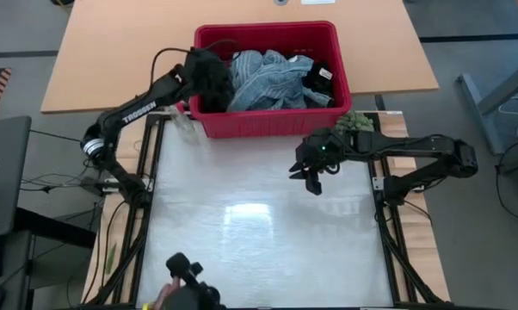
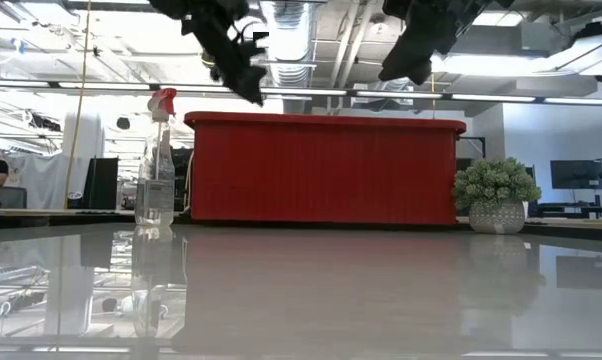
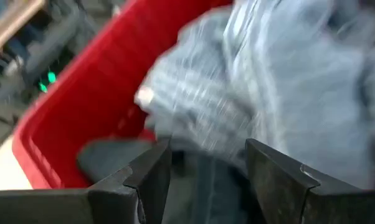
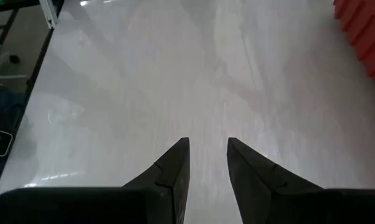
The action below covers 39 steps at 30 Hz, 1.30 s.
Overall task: Fold Laundry from Bin
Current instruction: Fold the dark blue pants
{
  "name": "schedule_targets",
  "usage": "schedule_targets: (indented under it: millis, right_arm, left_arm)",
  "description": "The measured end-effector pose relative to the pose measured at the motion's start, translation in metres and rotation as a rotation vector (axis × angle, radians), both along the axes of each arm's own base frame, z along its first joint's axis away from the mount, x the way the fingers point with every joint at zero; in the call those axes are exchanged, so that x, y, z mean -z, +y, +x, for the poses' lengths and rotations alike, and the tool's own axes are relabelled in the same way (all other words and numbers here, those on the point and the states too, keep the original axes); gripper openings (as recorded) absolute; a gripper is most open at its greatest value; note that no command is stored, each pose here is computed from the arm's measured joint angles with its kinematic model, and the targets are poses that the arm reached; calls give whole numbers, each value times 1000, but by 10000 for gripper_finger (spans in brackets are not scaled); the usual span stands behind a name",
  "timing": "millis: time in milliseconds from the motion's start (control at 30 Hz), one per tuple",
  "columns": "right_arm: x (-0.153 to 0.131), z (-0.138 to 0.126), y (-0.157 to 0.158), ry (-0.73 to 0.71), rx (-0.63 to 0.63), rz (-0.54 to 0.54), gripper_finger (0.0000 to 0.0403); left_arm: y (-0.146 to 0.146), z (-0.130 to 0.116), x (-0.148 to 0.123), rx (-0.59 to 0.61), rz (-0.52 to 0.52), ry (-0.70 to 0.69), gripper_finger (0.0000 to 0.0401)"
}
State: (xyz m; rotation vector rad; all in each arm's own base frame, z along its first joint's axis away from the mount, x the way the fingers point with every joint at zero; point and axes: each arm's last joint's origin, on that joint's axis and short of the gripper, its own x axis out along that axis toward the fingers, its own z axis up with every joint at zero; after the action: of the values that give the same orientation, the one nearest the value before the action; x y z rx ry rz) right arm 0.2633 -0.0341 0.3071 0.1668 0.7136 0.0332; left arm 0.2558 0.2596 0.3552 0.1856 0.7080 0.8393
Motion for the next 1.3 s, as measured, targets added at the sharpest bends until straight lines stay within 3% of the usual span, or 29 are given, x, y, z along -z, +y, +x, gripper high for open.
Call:
schedule_targets:
  millis: [133, 467, 867, 1033, 1233, 1300]
  right_arm:
    - [0, 0, 0, -2, 7, 6, 132]
    - [-3, 1, -10, -33, 76, -41, 132]
    - [-4, 2, -12, -48, 27, -144, 132]
    - [-4, 2, -13, -52, -2, -182, 132]
    - [-4, 1, -15, -53, -8, -202, 132]
    - [-4, 1, -16, -53, -6, -201, 132]
  left_arm:
    - [10, -3, 15, 11, -34, 90, 194]
    - [25, 6, 47, 9, 6, 363, 194]
    - [29, 5, 54, -46, 61, 539, 190]
    - [29, -1, 56, -99, 69, 636, 148]
    - [30, -1, 50, -162, 87, 627, 24]
    - [30, 1, 40, -173, 106, 597, 11]
